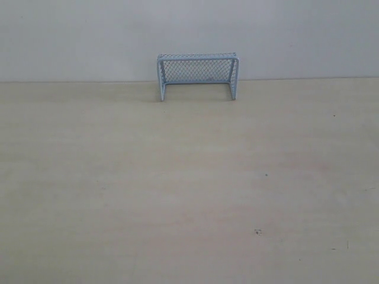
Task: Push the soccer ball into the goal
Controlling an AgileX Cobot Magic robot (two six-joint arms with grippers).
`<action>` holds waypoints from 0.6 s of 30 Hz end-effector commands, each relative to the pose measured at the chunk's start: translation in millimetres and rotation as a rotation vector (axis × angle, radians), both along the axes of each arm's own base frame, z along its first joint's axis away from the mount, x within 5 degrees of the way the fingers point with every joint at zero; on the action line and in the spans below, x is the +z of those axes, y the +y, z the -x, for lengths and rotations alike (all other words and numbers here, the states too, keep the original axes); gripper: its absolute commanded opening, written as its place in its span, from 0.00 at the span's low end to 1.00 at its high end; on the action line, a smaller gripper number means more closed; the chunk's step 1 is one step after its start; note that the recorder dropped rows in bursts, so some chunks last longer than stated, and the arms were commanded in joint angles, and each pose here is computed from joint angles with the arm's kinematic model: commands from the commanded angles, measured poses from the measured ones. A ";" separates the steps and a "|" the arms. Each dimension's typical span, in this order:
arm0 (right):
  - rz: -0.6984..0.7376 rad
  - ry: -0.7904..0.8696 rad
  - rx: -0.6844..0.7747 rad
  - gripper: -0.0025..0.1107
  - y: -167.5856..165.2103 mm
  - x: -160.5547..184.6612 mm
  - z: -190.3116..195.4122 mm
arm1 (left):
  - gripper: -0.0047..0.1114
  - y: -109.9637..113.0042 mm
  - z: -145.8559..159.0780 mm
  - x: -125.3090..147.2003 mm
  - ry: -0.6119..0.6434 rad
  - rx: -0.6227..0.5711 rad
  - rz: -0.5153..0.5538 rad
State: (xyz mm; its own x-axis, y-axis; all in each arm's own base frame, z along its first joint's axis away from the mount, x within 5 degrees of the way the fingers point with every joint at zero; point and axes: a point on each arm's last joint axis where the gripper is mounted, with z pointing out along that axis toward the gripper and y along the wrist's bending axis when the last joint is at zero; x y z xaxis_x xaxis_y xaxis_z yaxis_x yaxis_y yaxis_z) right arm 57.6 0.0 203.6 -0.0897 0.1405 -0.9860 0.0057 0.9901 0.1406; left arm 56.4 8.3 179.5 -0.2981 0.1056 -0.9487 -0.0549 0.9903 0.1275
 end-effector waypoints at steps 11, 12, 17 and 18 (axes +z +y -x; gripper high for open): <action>-0.003 0.127 -0.016 0.02 -1.0 -17.9 3.3 | 0.09 -0.5 -0.5 1.4 -0.003 -0.006 0.008; -0.003 0.141 -0.016 0.02 -1.1 -19.1 3.6 | 0.09 -0.5 -0.5 1.4 -0.003 -0.006 0.008; 0.034 0.156 -0.012 0.02 -1.2 -20.4 3.9 | 0.09 -0.5 -0.5 1.4 -0.003 -0.006 0.008; 0.053 0.158 -0.009 0.02 -1.3 -20.6 3.9 | 0.09 -0.5 -0.5 1.4 -0.003 -0.006 0.008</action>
